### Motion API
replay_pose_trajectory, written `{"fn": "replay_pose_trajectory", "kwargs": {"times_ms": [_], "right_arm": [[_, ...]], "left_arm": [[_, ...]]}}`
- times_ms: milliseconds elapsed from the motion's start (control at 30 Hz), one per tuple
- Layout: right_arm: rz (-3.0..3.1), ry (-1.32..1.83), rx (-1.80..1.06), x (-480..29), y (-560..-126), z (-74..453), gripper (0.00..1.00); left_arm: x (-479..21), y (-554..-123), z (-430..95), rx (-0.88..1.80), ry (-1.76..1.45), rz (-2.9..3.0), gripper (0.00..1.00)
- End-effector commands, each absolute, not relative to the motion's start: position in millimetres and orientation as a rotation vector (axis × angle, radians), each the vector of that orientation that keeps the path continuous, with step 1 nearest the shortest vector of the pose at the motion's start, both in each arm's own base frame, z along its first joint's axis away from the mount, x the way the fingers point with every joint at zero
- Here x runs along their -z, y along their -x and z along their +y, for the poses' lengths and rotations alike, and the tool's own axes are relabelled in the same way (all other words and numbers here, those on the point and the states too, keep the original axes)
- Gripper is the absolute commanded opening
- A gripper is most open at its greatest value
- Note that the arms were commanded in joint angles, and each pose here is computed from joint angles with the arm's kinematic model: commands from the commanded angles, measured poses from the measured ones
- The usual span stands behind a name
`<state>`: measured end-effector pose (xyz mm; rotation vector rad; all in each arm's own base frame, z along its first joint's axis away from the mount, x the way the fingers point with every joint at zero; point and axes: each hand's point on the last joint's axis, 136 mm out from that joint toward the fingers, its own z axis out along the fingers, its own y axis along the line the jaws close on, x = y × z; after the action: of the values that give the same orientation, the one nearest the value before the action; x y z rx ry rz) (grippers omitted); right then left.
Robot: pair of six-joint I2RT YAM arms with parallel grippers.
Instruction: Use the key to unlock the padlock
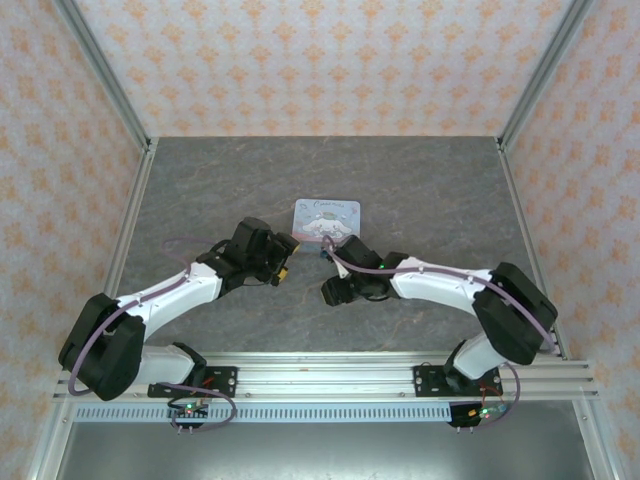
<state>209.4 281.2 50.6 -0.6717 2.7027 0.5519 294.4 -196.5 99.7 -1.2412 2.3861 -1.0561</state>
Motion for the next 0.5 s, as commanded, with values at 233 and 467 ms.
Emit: {"fn": "replay_pose_trajectory", "kwargs": {"times_ms": [233,467], "right_arm": [[2.747,0.852,-0.234,-16.4,-205.1,273.4,0.5],[2.778,0.854,-0.157,3.3,-206.6,267.0,0.37]], "left_arm": [[-93.4,-294.3,-189.4,1.013,1.245,2.393,0.68],[-92.1,-294.3,-188.9,1.017,1.248,2.394,0.68]]}}
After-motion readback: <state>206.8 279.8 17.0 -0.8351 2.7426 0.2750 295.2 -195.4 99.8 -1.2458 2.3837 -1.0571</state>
